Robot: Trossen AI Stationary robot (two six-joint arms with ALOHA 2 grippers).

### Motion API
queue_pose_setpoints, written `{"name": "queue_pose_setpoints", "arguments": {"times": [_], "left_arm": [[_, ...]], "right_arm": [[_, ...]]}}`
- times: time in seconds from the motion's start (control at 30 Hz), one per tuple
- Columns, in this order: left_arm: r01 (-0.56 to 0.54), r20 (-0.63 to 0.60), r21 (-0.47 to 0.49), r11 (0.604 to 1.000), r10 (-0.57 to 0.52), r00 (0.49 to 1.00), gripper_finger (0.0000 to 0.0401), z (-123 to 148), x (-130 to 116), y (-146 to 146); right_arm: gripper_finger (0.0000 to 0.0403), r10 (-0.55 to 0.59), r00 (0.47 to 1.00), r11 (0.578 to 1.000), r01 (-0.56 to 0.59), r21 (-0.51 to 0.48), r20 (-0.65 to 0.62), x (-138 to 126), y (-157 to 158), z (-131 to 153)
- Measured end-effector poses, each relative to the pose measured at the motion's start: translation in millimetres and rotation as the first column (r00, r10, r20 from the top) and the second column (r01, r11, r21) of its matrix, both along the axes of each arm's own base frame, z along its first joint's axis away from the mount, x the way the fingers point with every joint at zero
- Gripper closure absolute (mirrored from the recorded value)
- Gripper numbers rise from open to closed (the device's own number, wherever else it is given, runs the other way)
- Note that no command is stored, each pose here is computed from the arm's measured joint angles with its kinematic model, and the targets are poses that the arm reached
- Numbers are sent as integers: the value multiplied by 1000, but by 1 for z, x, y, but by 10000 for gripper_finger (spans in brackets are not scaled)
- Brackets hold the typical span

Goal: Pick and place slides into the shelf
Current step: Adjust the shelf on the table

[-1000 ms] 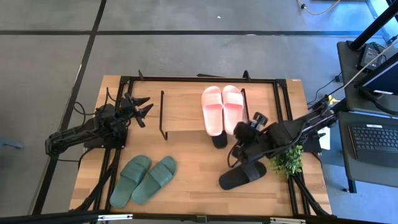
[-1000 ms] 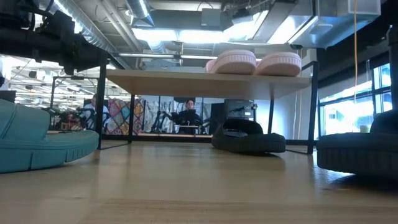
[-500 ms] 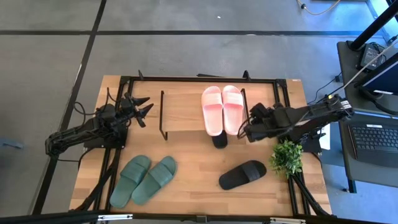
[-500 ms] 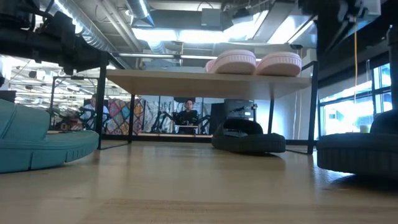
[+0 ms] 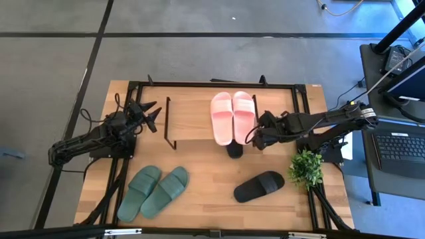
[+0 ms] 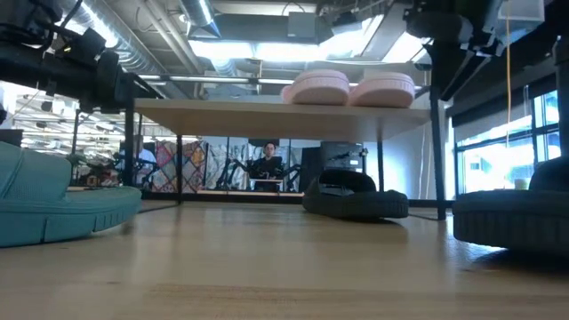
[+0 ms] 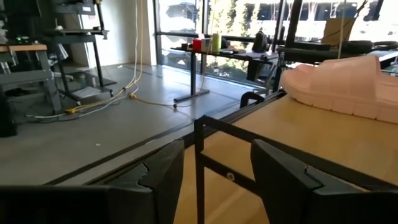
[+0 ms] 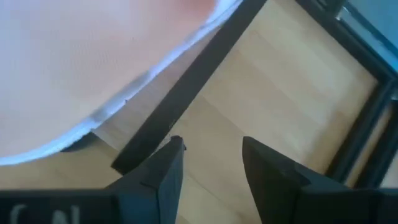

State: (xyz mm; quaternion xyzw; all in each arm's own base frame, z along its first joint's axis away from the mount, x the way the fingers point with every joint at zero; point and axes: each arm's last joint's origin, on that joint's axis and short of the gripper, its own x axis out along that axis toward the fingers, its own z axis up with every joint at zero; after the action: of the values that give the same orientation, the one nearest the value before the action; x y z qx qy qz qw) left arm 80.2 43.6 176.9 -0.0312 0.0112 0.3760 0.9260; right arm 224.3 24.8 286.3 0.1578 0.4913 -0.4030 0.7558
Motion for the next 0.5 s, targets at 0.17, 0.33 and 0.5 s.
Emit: {"name": "queue_pose_setpoints", "arguments": {"times": [0.17, 0.33, 0.5], "left_arm": [[-9, -6, -2, 1000, 9, 1000, 222, -1, 0, 0], [-16, -4, -1, 1000, 16, 1000, 222, 0, 0, 0], [-19, -3, 0, 1000, 19, 1000, 222, 0, -1, 0]], "right_arm": [[237, 33, 998, 999, -34, 8, 51, 8, 2, 0], [237, 76, 993, 997, -76, 3, 94, 20, 3, -3], [237, 93, 994, 995, -95, 34, 64, 29, 1, -12]]}}
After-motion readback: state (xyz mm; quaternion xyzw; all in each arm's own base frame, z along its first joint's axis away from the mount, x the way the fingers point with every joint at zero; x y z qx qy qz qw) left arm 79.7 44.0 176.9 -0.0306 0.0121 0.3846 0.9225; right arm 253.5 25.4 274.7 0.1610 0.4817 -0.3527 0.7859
